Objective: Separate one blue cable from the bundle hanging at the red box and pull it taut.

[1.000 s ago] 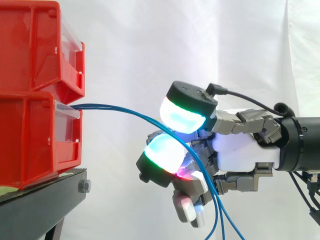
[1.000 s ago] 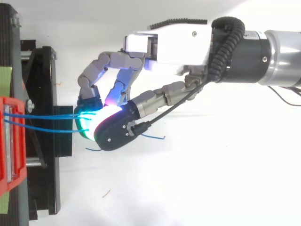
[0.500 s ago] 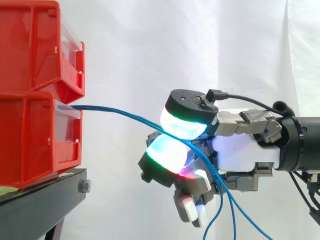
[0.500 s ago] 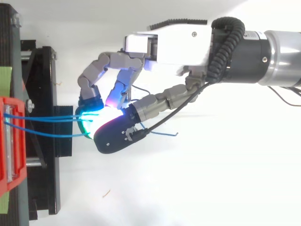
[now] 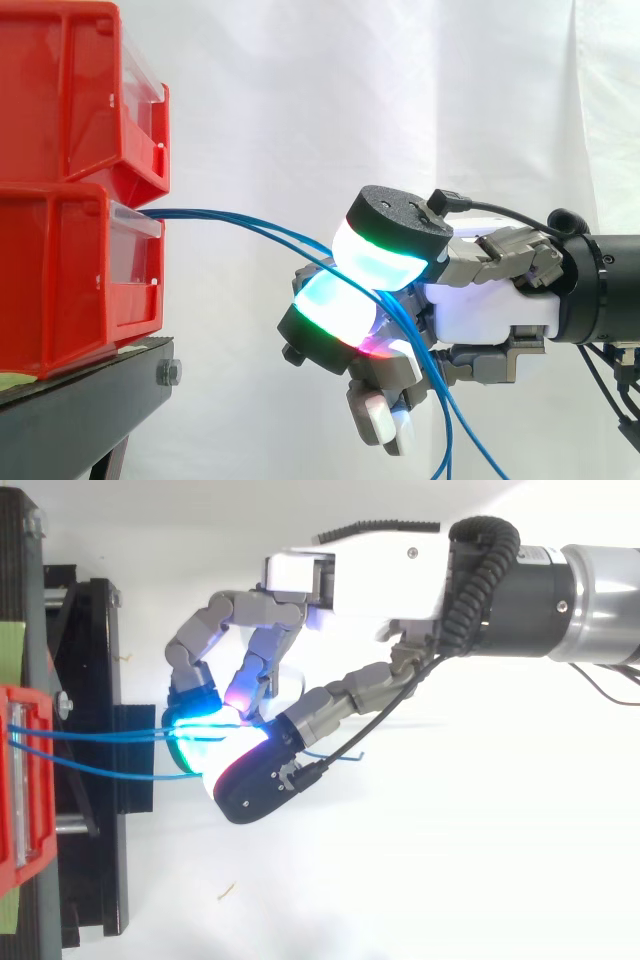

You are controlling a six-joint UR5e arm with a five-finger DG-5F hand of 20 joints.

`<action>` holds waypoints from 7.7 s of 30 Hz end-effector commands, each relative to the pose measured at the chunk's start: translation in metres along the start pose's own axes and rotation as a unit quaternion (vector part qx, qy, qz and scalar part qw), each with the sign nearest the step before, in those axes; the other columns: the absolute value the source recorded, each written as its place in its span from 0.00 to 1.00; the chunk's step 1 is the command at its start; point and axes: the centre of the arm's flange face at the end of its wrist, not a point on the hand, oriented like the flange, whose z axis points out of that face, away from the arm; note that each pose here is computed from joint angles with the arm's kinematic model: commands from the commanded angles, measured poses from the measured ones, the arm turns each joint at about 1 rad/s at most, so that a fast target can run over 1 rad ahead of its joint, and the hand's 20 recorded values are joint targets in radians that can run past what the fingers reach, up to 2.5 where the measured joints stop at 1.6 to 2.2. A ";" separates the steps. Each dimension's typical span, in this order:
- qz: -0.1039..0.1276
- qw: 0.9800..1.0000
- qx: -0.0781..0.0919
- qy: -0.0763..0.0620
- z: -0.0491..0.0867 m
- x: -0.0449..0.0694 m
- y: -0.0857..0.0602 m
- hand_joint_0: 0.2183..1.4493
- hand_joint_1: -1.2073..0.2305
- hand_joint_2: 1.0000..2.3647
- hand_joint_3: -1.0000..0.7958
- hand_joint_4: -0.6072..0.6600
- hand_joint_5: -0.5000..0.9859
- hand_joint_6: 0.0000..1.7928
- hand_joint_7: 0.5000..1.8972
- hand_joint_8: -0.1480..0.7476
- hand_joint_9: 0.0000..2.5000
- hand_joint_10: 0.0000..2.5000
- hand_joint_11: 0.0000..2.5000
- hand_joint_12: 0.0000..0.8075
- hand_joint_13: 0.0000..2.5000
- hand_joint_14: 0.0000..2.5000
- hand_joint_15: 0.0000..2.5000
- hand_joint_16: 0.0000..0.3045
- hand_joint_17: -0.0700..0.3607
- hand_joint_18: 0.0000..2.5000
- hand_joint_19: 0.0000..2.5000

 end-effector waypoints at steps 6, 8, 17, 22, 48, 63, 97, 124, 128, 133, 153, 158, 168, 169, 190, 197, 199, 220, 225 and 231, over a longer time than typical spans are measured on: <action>0.000 1.000 -0.001 0.000 0.000 0.000 0.001 0.41 0.21 0.00 0.28 0.50 0.22 0.53 0.43 0.52 0.44 0.01 0.47 0.45 0.41 0.01 0.27 0.15 0.41 0.39 0.28; 0.000 1.000 -0.001 0.000 0.000 0.000 0.001 0.35 0.22 0.00 0.28 0.52 0.22 0.52 0.40 0.53 0.44 0.01 0.47 0.44 0.41 0.01 0.27 0.15 0.41 0.39 0.29; 0.001 1.000 -0.001 0.000 0.000 0.000 0.001 0.28 0.20 0.00 0.28 0.53 0.24 0.50 0.42 0.53 0.45 0.01 0.46 0.46 0.41 0.01 0.27 0.16 0.42 0.38 0.29; 0.001 1.000 0.000 0.000 0.000 0.000 0.000 0.28 0.16 0.00 0.28 0.53 0.23 0.50 0.44 0.53 0.44 0.01 0.46 0.45 0.41 0.01 0.27 0.16 0.42 0.38 0.29; 0.001 1.000 -0.005 -0.009 0.001 -0.002 0.002 0.43 0.19 0.00 0.32 0.45 0.21 0.51 0.44 0.51 0.42 0.01 0.45 0.45 0.40 0.01 0.27 0.16 0.42 0.37 0.28; 0.001 1.000 -0.003 -0.009 0.001 -0.001 0.001 0.20 0.23 0.00 0.28 0.55 0.26 0.47 0.30 0.54 0.41 0.01 0.42 0.47 0.38 0.01 0.27 0.19 0.46 0.35 0.28; -0.002 1.000 -0.005 -0.008 0.002 0.000 0.002 0.39 0.24 0.01 0.38 0.48 0.21 0.51 0.51 0.51 0.41 0.01 0.45 0.46 0.37 0.01 0.27 0.17 0.44 0.35 0.29; -0.003 1.000 -0.001 -0.007 0.002 0.005 0.001 0.31 0.33 0.01 0.47 0.53 0.23 0.51 0.45 0.56 0.44 0.01 0.45 0.50 0.40 0.01 0.27 0.19 0.47 0.38 0.31; -0.003 1.000 -0.001 -0.008 0.002 0.004 0.001 0.34 0.27 0.01 0.48 0.47 0.22 0.52 0.51 0.54 0.42 0.01 0.45 0.48 0.39 0.01 0.27 0.18 0.45 0.36 0.30; -0.004 1.000 -0.001 -0.008 0.002 0.004 0.001 0.40 0.23 0.01 0.42 0.44 0.21 0.52 0.55 0.51 0.41 0.01 0.45 0.45 0.38 0.01 0.27 0.17 0.43 0.35 0.29; -0.004 1.000 0.005 -0.027 0.001 -0.001 -0.001 0.34 0.32 0.00 0.28 0.51 0.22 0.52 0.46 0.52 0.43 0.01 0.45 0.45 0.39 0.01 0.27 0.17 0.43 0.36 0.30; -0.004 1.000 0.006 -0.028 0.001 -0.002 -0.001 0.35 0.32 0.00 0.28 0.50 0.23 0.52 0.47 0.52 0.43 0.01 0.45 0.45 0.39 0.01 0.27 0.17 0.43 0.36 0.30; -0.017 0.999 0.006 -0.028 0.001 -0.001 -0.001 0.37 0.24 0.00 0.28 0.45 0.23 0.52 0.47 0.52 0.43 0.01 0.45 0.45 0.39 0.01 0.27 0.16 0.42 0.37 0.29; -0.018 0.999 0.006 -0.028 0.001 -0.002 -0.001 0.37 0.23 0.00 0.28 0.45 0.23 0.52 0.47 0.52 0.43 0.01 0.45 0.44 0.39 0.01 0.27 0.16 0.42 0.37 0.29; -0.028 0.999 0.008 -0.030 0.001 0.002 -0.001 0.31 0.14 0.00 0.28 0.49 0.23 0.51 0.47 0.51 0.41 0.01 0.44 0.44 0.37 0.01 0.27 0.16 0.42 0.35 0.28; -0.028 0.999 0.007 -0.029 0.002 0.004 0.000 0.22 0.24 0.00 0.28 0.52 0.24 0.51 0.40 0.53 0.42 0.01 0.44 0.47 0.38 0.01 0.27 0.18 0.45 0.36 0.29; -0.028 0.999 0.007 -0.029 0.002 0.004 0.000 0.24 0.31 0.00 0.28 0.52 0.24 0.50 0.40 0.53 0.42 0.01 0.44 0.46 0.38 0.01 0.27 0.18 0.44 0.35 0.30; -0.028 0.999 0.007 -0.028 0.001 0.005 0.001 0.30 0.45 0.01 0.38 0.52 0.24 0.49 0.47 0.53 0.45 0.01 0.44 0.47 0.39 0.01 0.28 0.17 0.44 0.35 0.32; -0.028 0.999 0.008 -0.029 0.002 0.006 0.000 0.31 0.34 0.01 0.47 0.53 0.24 0.50 0.49 0.57 0.45 0.01 0.44 0.51 0.40 0.01 0.27 0.20 0.48 0.38 0.30; -0.028 0.999 0.008 -0.032 0.002 0.007 0.001 0.34 0.28 0.01 0.49 0.46 0.23 0.52 0.53 0.54 0.43 0.01 0.44 0.48 0.39 0.01 0.27 0.18 0.45 0.36 0.30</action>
